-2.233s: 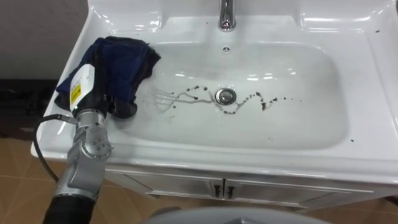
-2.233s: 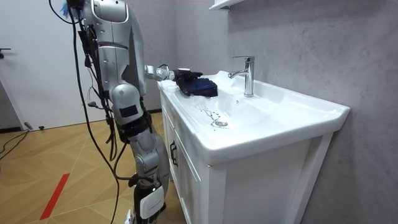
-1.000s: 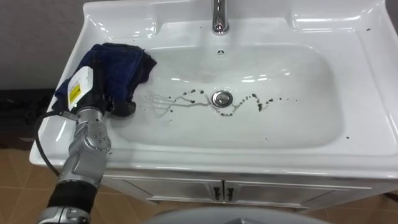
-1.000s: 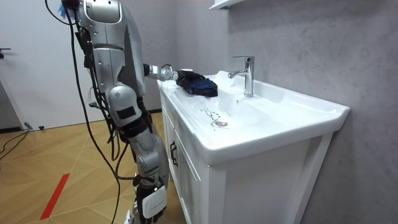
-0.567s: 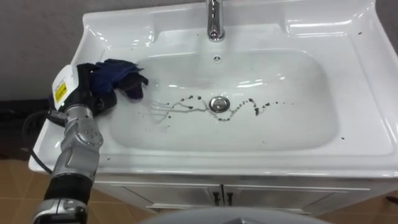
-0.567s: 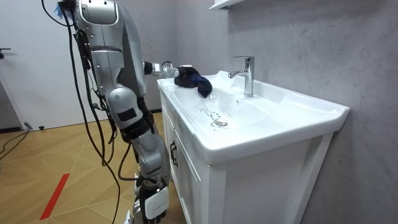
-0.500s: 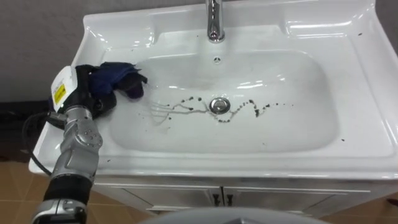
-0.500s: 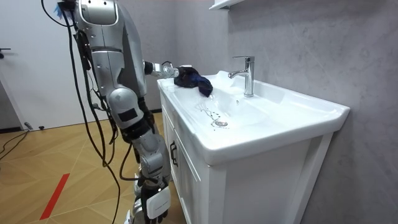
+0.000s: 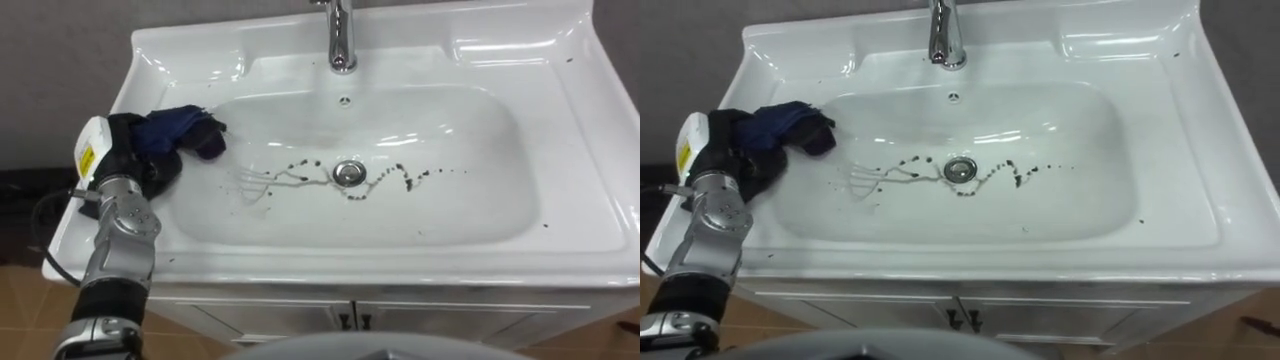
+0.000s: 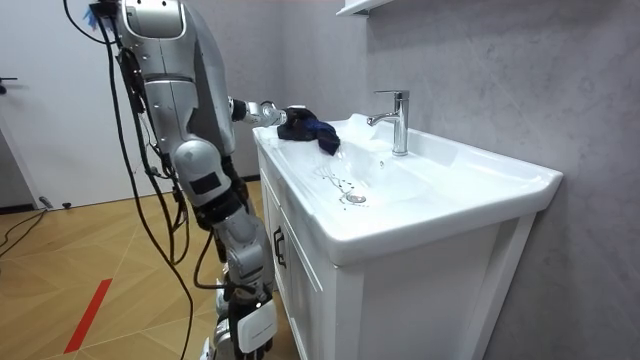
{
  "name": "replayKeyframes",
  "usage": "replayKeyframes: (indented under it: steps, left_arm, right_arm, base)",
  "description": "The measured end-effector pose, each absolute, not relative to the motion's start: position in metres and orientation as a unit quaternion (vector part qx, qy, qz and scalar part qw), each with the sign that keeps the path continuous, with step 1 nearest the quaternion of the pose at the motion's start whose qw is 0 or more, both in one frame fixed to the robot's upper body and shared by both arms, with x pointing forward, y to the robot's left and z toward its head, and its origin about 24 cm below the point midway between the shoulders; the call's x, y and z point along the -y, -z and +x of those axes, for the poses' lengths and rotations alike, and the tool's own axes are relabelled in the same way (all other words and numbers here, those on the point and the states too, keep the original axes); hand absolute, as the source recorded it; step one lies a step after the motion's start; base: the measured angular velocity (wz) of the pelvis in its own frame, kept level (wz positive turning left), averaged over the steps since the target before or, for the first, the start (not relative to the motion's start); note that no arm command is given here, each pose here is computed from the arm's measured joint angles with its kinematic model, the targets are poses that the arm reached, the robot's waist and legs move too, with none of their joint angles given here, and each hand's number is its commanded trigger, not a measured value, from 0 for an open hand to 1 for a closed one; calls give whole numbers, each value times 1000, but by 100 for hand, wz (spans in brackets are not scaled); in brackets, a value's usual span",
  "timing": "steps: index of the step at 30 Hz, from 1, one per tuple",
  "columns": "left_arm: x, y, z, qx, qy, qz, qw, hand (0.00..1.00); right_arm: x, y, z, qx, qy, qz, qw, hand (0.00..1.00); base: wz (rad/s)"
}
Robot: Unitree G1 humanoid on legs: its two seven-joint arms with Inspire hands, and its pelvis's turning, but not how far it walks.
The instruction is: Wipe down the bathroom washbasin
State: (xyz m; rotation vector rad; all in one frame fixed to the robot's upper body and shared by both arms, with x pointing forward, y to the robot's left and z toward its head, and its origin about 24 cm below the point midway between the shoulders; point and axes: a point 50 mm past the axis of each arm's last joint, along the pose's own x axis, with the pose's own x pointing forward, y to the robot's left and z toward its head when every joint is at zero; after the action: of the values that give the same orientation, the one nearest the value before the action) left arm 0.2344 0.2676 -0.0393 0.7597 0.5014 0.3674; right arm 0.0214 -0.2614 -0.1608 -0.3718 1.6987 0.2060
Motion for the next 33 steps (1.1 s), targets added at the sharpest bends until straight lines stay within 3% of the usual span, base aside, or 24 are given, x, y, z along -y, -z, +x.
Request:
replayKeyframes:
  steps: [19, 33]
  left_arm:
    - [-247, 8, 250, -168, -146, 307, 925, 100]
    - [-202, -42, 263, -40, -75, 312, 946, 100]
  right_arm:
    - [258, 162, 34, -715, -104, -171, 670, 0]
    - [254, 163, 33, -709, -118, -161, 676, 0]
  base:
    - [12]
    - [2]
